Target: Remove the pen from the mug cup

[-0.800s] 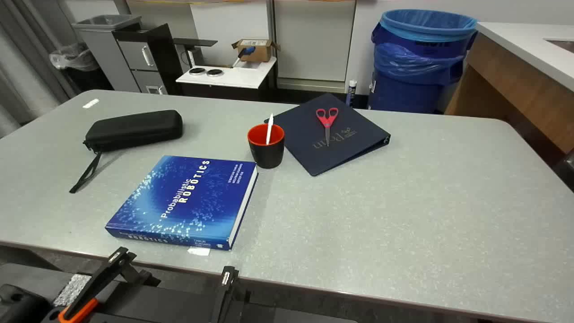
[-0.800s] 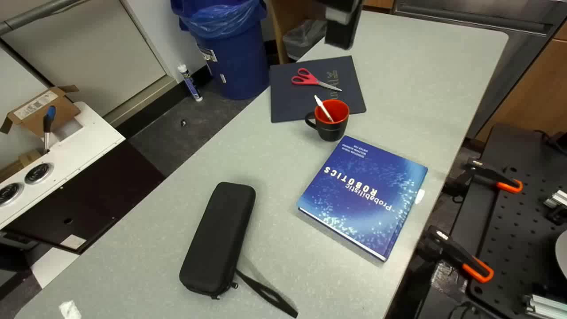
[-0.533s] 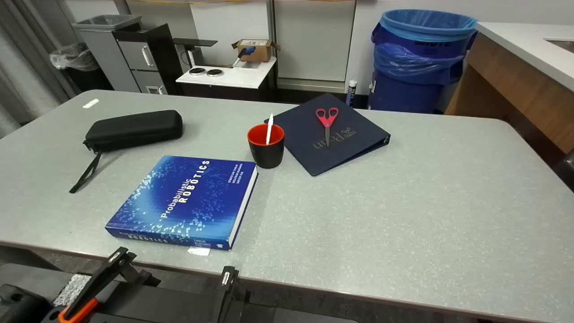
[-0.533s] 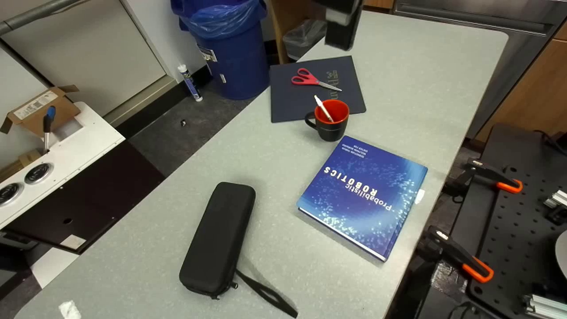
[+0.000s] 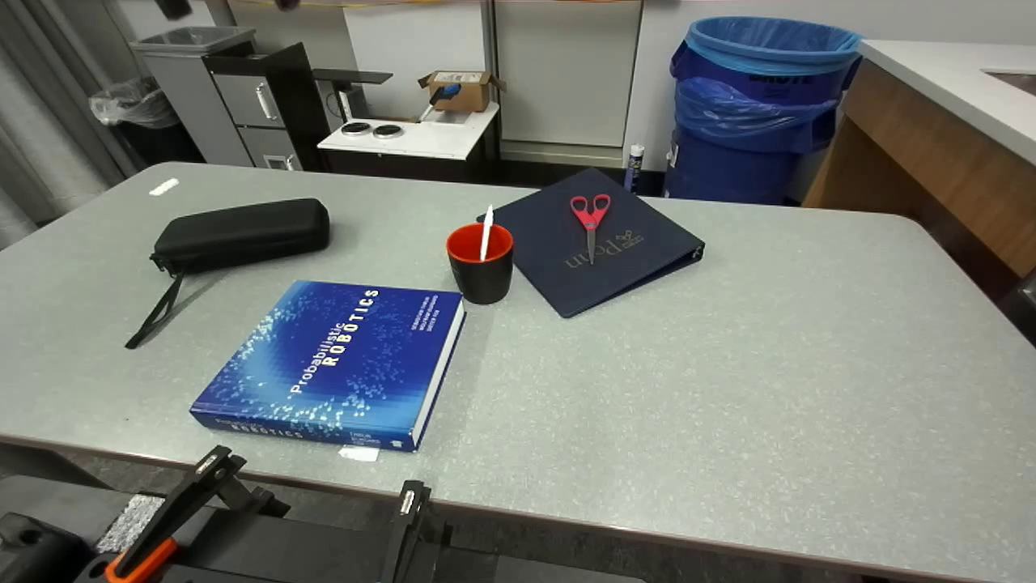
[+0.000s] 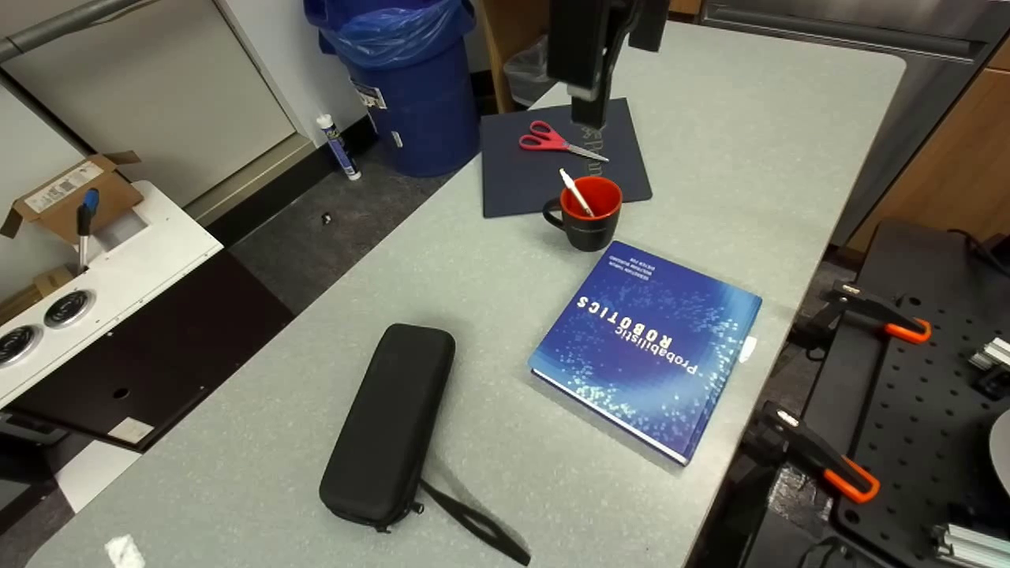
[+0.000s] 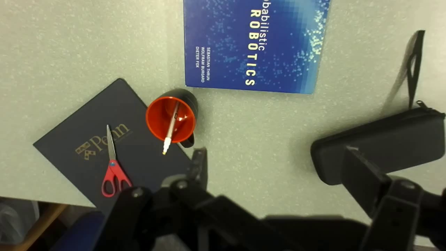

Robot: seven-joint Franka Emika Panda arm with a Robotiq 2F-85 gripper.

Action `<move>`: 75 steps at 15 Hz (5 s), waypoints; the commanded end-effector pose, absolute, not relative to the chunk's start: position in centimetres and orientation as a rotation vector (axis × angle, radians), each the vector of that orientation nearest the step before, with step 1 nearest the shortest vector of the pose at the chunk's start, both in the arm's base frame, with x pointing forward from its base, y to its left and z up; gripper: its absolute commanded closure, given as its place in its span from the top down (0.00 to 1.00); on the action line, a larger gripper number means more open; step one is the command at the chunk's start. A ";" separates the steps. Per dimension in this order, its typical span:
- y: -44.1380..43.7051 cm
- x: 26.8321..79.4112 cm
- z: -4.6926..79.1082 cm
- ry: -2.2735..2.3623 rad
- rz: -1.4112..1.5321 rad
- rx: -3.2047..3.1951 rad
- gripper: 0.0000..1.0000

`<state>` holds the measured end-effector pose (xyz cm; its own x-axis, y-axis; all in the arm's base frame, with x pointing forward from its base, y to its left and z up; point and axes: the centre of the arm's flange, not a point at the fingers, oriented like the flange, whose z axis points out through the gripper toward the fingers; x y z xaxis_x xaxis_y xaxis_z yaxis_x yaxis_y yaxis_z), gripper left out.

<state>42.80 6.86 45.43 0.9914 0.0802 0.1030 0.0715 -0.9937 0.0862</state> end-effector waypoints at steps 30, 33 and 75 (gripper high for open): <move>-6.5 64.4 20.7 -0.651 -0.184 2.912 1.00; -6.9 65.2 20.1 -0.697 -0.207 2.902 1.00; 3.0 61.5 33.7 -0.271 -0.157 3.065 0.02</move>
